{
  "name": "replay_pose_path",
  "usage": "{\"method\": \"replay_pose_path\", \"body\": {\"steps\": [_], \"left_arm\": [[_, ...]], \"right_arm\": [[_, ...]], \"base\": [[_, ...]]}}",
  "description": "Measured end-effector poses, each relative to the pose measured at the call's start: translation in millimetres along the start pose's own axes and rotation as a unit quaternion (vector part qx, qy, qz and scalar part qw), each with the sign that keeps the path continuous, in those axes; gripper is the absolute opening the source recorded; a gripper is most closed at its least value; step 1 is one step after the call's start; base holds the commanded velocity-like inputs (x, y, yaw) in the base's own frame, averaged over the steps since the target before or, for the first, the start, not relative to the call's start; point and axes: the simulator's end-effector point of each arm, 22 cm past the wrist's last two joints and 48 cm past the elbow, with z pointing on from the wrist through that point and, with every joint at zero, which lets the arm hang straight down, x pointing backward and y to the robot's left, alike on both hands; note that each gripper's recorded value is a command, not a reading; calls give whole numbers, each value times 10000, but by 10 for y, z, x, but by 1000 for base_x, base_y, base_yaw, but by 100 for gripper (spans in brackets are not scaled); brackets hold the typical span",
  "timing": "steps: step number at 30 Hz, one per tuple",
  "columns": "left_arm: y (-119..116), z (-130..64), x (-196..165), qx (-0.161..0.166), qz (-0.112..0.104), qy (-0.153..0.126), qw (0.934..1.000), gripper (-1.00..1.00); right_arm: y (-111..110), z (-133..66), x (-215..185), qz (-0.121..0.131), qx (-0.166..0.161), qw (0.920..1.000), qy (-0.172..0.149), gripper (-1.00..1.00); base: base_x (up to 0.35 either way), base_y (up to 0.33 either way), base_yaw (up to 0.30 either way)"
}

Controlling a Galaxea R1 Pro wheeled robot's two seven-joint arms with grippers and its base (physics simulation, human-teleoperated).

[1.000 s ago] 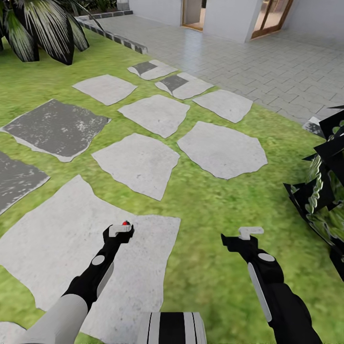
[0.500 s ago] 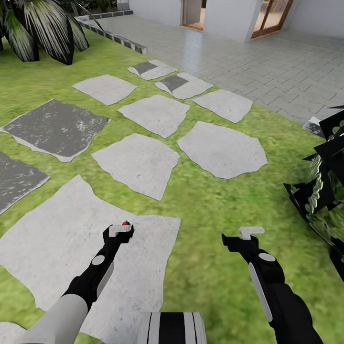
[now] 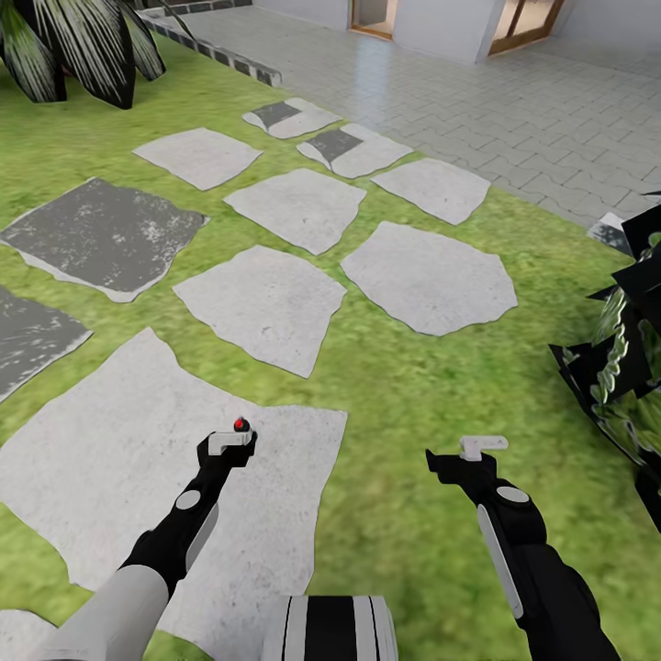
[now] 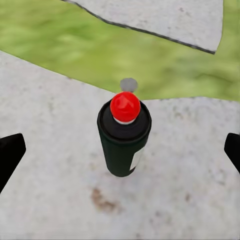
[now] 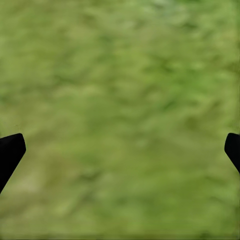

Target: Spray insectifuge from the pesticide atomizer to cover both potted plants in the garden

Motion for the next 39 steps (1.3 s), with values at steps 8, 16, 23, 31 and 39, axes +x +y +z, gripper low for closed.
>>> {"method": "replay_pose_path", "body": {"steps": [8, 16, 23, 31, 39], "left_arm": [[-11, -1, 12, 15, 22, 11, 10000, 100], [-14, 0, 15, 19, 26, 13, 10000, 100], [-16, 1, 11, 21, 27, 9, 10000, 100], [-13, 7, 37, 18, 25, 27, 10000, 100], [3, 22, 119, -3, -14, 88, 10000, 100]], "right_arm": [[1, 1, 5, 1, -1, 10000, 5, 100], [0, 4, 7, -1, 0, 10000, 7, 100], [1, 4, 7, 0, -1, 10000, 7, 100], [1, 17, 28, -1, 0, 10000, 28, 100], [4, 55, 90, -4, -1, 10000, 88, 100]], "base": [[134, -16, 0], [79, -8, 0], [60, 0, 0], [2, 0, 0], [0, 0, 0]]}}
